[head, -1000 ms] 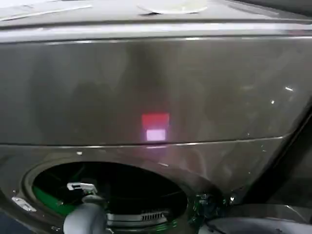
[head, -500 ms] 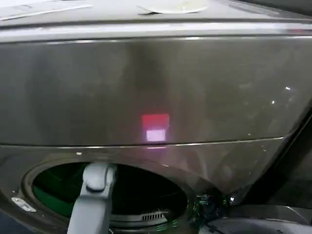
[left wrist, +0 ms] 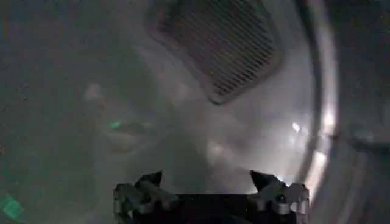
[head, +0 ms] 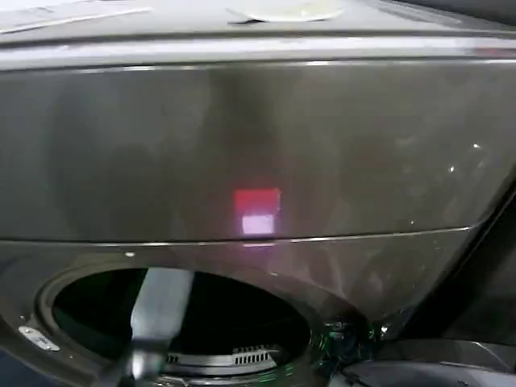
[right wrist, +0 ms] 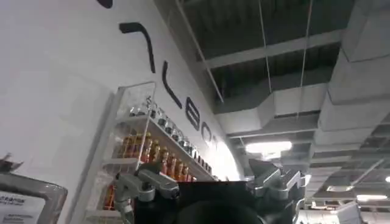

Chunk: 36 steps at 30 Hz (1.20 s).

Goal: Grasp the clothes from the dryer.

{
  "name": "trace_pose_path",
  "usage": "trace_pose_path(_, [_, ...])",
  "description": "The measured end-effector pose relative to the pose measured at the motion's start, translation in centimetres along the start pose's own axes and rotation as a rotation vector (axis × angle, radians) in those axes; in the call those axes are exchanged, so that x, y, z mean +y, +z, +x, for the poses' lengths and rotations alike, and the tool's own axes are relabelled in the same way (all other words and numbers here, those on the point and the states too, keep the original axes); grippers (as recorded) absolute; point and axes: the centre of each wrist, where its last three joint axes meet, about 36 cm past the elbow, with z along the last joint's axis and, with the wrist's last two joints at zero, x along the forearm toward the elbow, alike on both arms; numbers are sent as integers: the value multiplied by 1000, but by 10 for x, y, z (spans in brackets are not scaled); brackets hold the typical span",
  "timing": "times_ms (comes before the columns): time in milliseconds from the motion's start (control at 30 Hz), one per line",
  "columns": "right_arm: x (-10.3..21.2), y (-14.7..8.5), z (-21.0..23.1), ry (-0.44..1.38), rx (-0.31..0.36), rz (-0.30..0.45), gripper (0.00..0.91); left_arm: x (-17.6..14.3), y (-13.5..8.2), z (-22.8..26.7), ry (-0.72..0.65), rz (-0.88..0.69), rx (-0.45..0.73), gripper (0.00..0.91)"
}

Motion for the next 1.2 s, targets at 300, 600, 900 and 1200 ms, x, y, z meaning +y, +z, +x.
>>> trace_pose_path(300, [2,-1,2,-7,1,5,907,28,-10,-14,310,-271,182,907])
trace_pose_path(600, [2,-2,4,-5,-1,7,907,36,-13,-24,440,-353,398,907])
trace_pose_path(900, [3,-1,5,-6,1,8,907,32,-9,-29,505,-375,481,739])
trace_pose_path(1200, [4,-3,5,-11,-2,13,907,32,-4,-29,541,-381,498,0])
